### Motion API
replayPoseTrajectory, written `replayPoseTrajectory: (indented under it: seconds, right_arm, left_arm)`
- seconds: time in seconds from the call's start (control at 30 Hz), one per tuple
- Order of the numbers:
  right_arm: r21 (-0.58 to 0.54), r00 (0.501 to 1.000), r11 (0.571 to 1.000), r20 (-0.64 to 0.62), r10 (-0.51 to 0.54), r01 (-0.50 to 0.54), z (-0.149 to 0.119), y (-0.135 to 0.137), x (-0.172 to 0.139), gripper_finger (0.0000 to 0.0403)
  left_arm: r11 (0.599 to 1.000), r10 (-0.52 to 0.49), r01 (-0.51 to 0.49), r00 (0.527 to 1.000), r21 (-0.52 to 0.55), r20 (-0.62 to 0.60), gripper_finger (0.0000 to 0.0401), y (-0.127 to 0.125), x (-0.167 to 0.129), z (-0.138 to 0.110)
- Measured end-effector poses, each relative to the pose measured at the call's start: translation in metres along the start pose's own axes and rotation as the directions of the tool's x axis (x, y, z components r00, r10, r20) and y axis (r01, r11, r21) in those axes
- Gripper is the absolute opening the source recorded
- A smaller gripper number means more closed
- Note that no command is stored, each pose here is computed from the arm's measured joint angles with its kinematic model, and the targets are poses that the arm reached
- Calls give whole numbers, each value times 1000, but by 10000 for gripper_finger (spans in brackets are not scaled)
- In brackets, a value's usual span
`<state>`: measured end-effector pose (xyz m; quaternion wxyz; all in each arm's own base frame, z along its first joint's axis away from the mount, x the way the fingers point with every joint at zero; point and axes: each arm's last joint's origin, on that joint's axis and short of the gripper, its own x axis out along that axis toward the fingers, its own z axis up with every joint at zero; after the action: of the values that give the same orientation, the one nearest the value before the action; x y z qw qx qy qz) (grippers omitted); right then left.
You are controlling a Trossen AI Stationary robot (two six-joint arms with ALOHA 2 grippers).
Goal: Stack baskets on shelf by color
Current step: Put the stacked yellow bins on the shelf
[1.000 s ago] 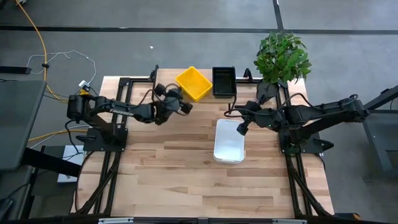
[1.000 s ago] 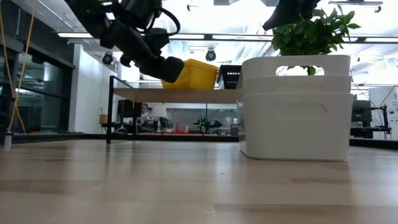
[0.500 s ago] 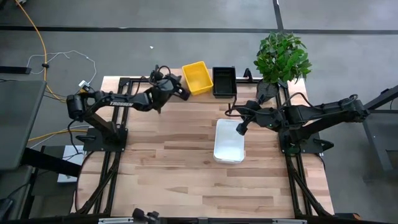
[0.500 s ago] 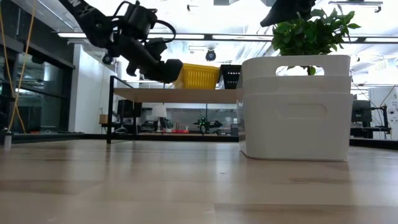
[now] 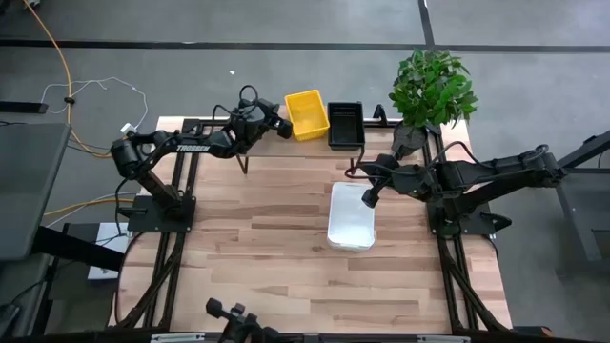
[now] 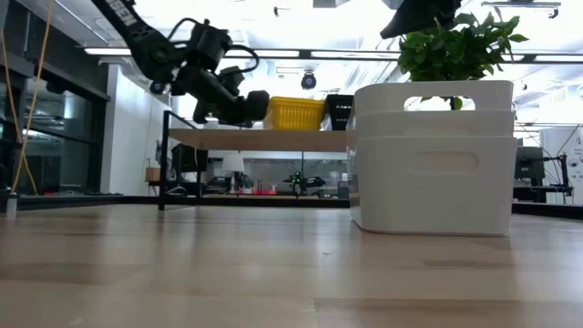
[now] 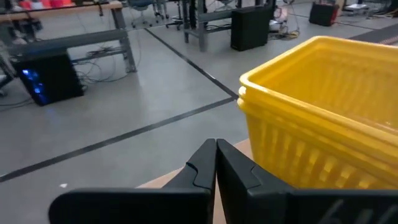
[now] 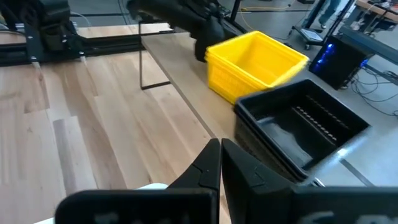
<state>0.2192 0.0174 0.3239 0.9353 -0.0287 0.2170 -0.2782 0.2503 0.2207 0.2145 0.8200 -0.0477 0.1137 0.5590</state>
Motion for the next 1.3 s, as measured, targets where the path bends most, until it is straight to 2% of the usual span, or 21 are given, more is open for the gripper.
replayPoseTrajectory:
  seconds: [0.17, 0.37, 0.5, 0.67, 0.77, 0.83, 0.93, 1.0, 1.2, 1.3]
  right_arm:
    - [6, 1000, 1000, 7, 27, -27, 1, 1, 0, 0]
    - [5, 999, 1000, 46, 17, -17, 6, 0, 1, 0]
    - [25, 993, 1000, 116, -9, 6, 17, -6, 15, 0]
    - [18, 987, 1000, 162, -10, 8, 26, -22, 47, 0]
    - [9, 992, 999, 122, -32, 31, 31, -42, 73, 0]
    - [14, 996, 999, 78, -40, 39, 37, -58, 91, 0]
    - [12, 999, 999, -9, -41, 41, 48, -80, 118, 0]
    - [-9, 997, 999, -74, -37, 36, 57, -90, 131, 0]
    - [-86, 955, 996, -298, 5, -32, 70, -98, 168, 0]
    - [-110, 944, 992, -329, 20, -59, 74, -95, 183, 0]
  left_arm:
    - [999, -6, 6, 1000, 37, -1, 0, -8, 15, 3]
    - [992, 61, -65, 997, 104, 42, 0, -10, 19, 19]
    - [980, 99, -110, 993, 168, 72, 0, -6, 9, 40]
    - [975, 71, -92, 992, 201, 109, 0, 7, -19, 70]
    - [987, -23, 5, 994, 163, 108, 0, 16, -44, 87]
    - [983, -151, 141, 985, 120, 77, 0, 21, -60, 93]
    - [925, -376, 373, 926, 77, 24, 0, 20, -78, 96]
    - [882, -469, 467, 883, 67, 16, 0, 16, -86, 93]
    - [822, -570, 567, 820, 53, 57, 0, -6, -105, 58]
    - [808, -589, 588, 804, 30, 85, 0, -12, -113, 45]
